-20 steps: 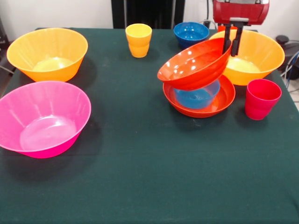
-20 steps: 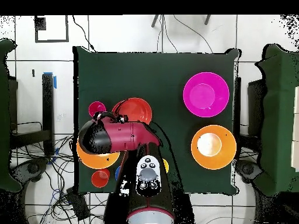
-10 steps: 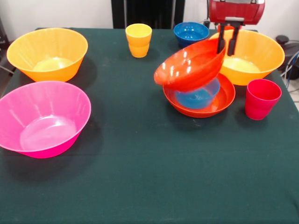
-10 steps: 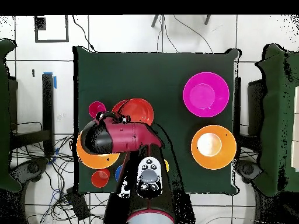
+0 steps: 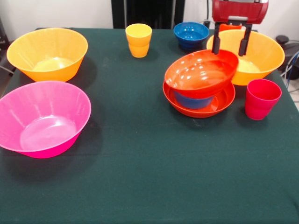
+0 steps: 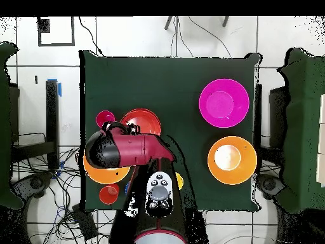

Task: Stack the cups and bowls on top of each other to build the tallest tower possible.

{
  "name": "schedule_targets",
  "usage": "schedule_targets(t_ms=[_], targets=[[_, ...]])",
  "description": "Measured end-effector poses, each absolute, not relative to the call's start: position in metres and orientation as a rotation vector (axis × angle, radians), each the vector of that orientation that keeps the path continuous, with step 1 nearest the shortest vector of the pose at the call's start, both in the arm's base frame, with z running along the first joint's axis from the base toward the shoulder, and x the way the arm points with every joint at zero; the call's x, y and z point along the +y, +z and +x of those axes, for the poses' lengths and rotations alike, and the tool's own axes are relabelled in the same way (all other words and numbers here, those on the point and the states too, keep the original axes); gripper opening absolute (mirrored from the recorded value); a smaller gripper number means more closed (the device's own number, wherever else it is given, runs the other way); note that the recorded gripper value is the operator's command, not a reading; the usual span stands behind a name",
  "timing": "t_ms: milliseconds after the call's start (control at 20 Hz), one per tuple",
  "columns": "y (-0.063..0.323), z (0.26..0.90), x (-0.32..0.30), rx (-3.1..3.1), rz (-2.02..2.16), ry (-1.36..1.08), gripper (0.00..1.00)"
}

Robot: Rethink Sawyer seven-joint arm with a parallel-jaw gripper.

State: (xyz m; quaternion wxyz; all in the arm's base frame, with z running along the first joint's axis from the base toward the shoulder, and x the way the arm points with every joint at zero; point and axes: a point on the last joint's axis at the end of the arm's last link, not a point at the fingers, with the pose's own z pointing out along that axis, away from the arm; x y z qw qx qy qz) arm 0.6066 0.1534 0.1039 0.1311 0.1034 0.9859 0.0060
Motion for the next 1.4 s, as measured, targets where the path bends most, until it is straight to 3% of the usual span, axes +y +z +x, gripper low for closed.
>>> schedule_targets(t_ms=[1400], targets=[[0.096, 0.613, 0.159, 2.802, 0.346, 0.044, 1.0]])
